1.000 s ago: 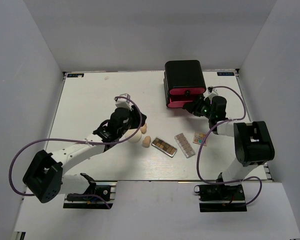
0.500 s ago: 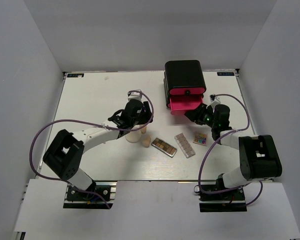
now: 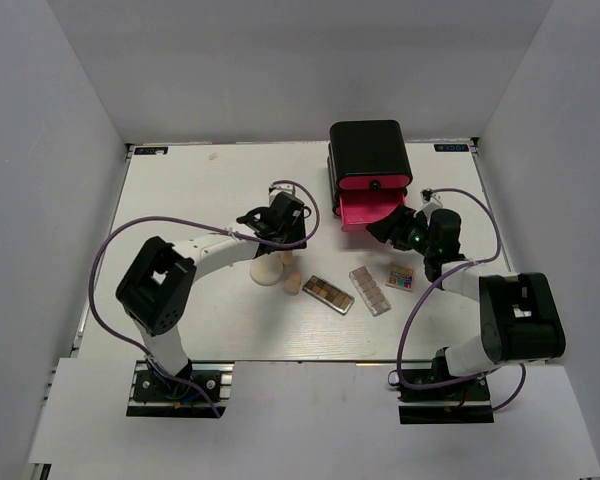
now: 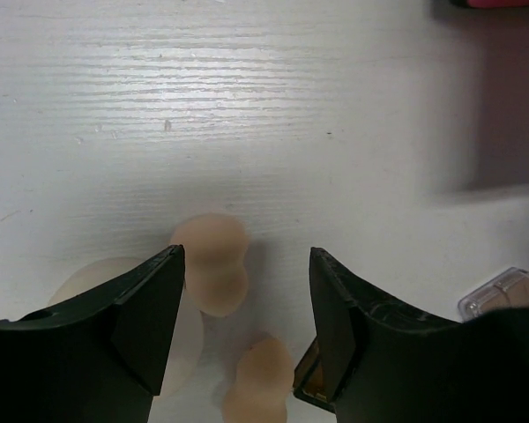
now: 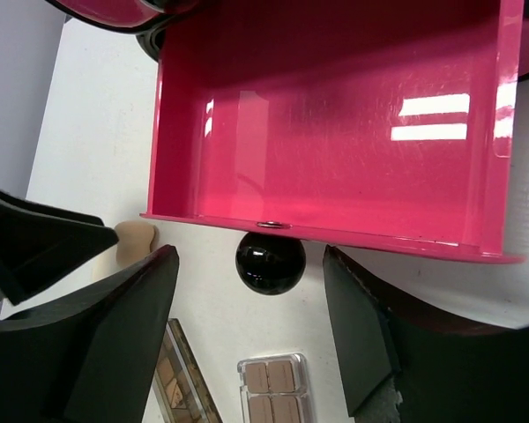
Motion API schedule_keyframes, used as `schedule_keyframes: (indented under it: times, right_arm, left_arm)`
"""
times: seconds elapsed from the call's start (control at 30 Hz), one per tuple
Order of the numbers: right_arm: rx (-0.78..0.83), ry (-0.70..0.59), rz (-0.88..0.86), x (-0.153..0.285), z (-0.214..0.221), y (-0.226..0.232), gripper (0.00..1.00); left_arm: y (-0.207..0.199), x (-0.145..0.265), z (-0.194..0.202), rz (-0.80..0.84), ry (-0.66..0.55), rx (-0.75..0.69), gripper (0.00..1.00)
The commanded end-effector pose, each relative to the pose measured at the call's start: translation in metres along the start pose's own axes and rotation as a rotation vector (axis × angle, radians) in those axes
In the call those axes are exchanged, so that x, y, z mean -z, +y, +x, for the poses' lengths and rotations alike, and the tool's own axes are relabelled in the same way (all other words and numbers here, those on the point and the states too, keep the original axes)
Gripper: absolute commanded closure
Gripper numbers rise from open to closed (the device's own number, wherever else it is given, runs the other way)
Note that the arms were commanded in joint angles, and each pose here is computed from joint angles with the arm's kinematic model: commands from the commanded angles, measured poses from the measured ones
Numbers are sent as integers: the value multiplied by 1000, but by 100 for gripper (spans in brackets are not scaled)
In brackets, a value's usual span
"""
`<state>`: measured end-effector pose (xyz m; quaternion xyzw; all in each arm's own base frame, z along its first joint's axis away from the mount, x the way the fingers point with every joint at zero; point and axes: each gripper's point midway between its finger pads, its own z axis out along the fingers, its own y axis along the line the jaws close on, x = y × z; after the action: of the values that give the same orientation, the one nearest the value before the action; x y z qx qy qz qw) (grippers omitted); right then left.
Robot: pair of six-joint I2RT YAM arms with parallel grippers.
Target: Organize the makeup
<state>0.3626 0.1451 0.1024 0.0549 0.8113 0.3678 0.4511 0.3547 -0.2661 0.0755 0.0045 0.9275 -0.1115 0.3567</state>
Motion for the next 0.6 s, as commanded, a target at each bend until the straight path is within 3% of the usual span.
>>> schedule_keyframes:
  times: [0.0,0.23,0.53,0.57]
  right_arm:
    - [14,-17,-15,8,-2,6,27]
    - [21,-9,1,13,3,3,26]
    - [27,-6,4,19,7,1,25]
    - [30,-4,4,20,8,1,25]
  left_arm:
    - [2,5,-2,-63,31,-26,32]
    - [8,-5,11,-139,130,-63,39]
    - [22,-17,29,-238,231,-110,39]
    - [22,-17,30,-237,236,-112,45]
